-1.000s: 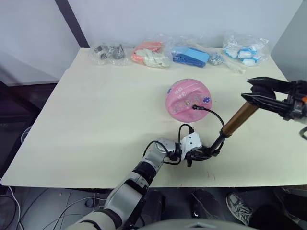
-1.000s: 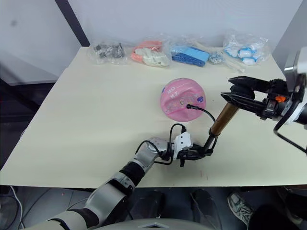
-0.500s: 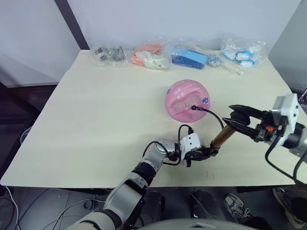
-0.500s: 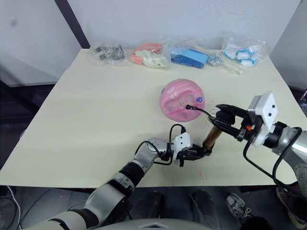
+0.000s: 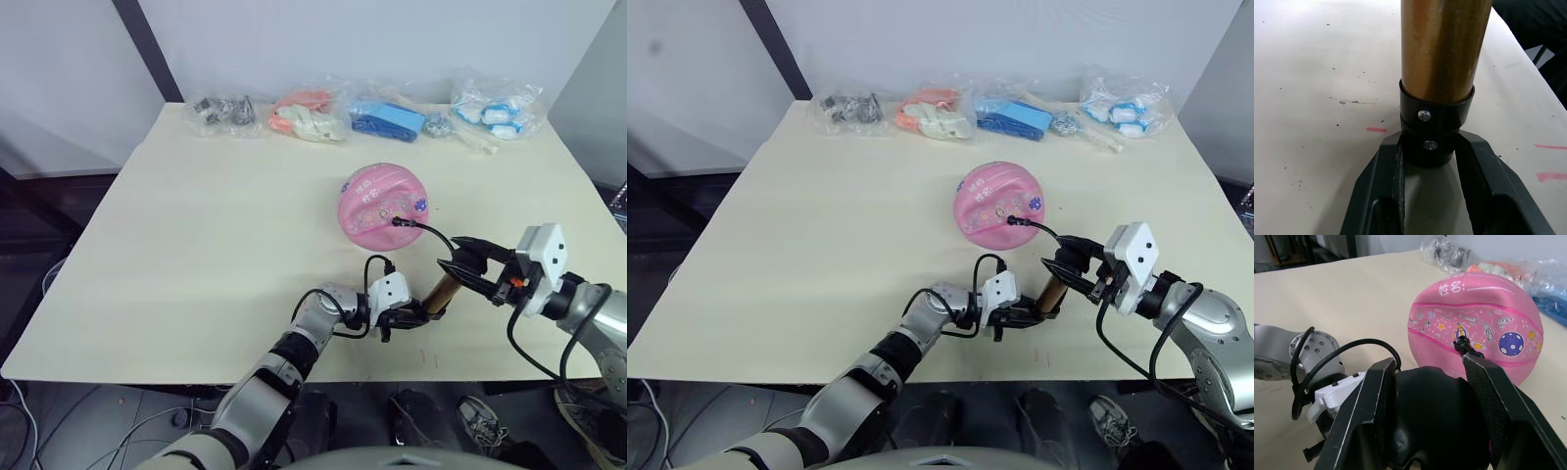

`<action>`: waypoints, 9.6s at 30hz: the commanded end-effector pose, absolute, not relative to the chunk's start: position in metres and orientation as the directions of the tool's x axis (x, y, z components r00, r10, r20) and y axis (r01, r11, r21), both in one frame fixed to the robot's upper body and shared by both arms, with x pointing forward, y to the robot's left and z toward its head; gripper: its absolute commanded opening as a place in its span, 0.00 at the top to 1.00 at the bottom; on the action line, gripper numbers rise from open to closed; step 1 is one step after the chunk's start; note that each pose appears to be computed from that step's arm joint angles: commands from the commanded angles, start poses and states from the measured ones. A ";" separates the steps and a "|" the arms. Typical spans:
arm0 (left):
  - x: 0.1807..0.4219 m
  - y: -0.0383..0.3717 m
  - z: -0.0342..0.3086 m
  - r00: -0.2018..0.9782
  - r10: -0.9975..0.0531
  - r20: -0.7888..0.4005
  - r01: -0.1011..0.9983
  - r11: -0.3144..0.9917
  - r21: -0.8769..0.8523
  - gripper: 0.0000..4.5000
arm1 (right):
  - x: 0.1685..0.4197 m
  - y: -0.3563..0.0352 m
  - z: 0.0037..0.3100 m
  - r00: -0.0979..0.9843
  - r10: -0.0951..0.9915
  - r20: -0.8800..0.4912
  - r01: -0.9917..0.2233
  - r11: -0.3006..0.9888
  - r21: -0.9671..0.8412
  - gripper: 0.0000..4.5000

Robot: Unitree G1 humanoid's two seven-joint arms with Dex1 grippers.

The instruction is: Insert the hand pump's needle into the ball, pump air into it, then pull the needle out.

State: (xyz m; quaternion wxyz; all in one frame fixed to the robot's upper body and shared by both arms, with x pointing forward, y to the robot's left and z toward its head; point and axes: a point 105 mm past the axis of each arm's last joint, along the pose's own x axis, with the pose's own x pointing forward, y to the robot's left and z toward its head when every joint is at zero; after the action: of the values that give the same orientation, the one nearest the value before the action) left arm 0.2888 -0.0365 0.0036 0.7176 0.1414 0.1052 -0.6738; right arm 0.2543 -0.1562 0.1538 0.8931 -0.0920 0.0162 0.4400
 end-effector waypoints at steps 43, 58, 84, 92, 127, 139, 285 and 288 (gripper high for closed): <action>0.282 -0.028 -0.012 0.036 -0.917 -0.398 0.999 0.044 -0.010 0.77 | 0.241 -0.144 0.218 0.492 0.864 -0.108 -0.870 0.484 -0.094 0.61; 0.283 -0.029 -0.012 0.053 -0.916 -0.398 0.997 0.072 -0.034 0.77 | 0.248 -0.137 0.131 0.531 0.834 -0.148 -0.846 0.533 -0.025 0.61; 0.281 -0.028 -0.013 0.038 -0.913 -0.406 0.998 0.055 -0.032 0.77 | 0.243 -0.153 0.251 0.527 0.850 0.016 -0.831 0.519 -0.200 0.61; 0.280 -0.028 -0.014 0.033 -0.914 -0.405 0.998 0.054 -0.039 0.77 | 0.240 -0.161 0.294 0.516 0.854 0.061 -0.827 0.516 -0.225 0.61; 0.279 -0.026 -0.014 0.026 -0.912 -0.410 0.998 0.046 -0.038 0.77 | 0.244 -0.133 0.131 0.533 0.838 -0.114 -0.846 0.527 -0.081 0.61; 0.281 -0.029 -0.014 0.037 -0.911 -0.411 0.998 0.053 -0.029 0.77 | 0.249 -0.135 0.159 0.539 0.841 -0.047 -0.837 0.528 -0.145 0.61; 0.284 -0.028 -0.009 0.059 -0.931 -0.360 0.997 0.071 -0.020 0.77 | 0.246 -0.129 0.129 0.453 0.886 -0.096 -0.891 0.454 -0.012 0.61; 0.284 -0.027 -0.009 0.059 -0.931 -0.361 0.997 0.071 -0.020 0.77 | 0.247 -0.132 0.154 0.458 0.888 -0.043 -0.888 0.455 -0.061 0.61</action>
State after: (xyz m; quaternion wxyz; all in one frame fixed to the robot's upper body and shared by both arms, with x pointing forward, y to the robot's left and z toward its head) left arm 0.2883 -0.0344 0.0047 0.7184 0.1278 0.1099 -0.6749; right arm 0.2487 -0.1290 0.1567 0.8525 -0.0380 -0.0148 0.5212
